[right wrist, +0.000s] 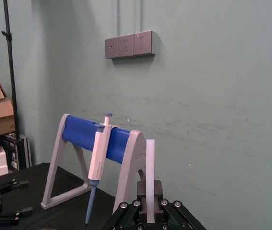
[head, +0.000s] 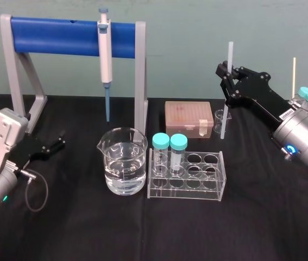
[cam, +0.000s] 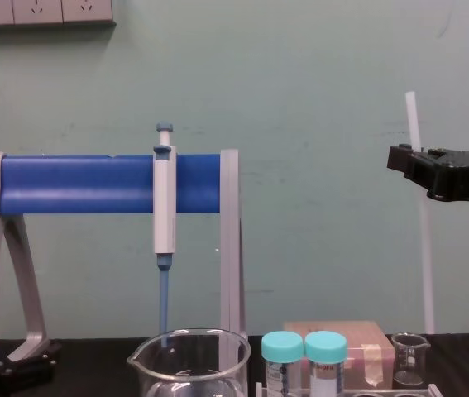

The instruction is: Pick up the stirring rod with one hand, then place it down.

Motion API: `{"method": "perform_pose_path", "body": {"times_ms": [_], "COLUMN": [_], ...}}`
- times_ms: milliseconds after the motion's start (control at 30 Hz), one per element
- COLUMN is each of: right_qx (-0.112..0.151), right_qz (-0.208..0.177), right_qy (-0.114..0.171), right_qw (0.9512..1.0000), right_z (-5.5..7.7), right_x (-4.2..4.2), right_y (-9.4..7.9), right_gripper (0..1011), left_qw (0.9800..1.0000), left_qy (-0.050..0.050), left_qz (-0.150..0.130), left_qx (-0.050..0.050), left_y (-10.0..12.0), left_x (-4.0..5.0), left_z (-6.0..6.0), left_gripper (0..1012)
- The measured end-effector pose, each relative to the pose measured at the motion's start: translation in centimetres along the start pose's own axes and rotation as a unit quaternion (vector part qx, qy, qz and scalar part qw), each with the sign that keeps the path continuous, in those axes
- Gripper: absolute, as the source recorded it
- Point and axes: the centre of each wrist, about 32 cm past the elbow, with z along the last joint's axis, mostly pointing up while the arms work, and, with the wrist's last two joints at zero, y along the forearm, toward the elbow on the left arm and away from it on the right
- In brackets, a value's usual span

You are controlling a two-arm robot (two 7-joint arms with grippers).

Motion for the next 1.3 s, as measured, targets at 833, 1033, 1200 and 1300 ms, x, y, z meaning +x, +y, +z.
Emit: {"method": "perform_pose_path", "body": {"times_ms": [833,1033,1200,1300], "right_qx": [-0.001,-0.008,-0.024,-0.031], "right_qz": [0.002,0.005,0.008,0.009], "right_qy": [0.003,0.004,0.007,0.008], "right_qw": [1.0,0.9999,0.9997,0.9995], "right_z": [-0.1,-0.5,-1.3,-1.7], "right_x": [-0.17,-0.4,-0.76,-0.89], "right_y": [0.0,0.0,-0.2,-0.3], "right_gripper": [78,79,79,78], "left_qw": [1.0,1.0,1.0,1.0], "left_qy": [0.0,0.0,0.0,0.0], "left_qz": [0.0,0.0,0.0,0.0], "left_qx": [0.0,0.0,0.0,0.0], "left_y": [0.0,0.0,0.0,0.0], "left_x": [0.0,0.0,0.0,0.0], "left_z": [0.0,0.0,0.0,0.0], "left_gripper": [1000,1000,1001,1000]}}
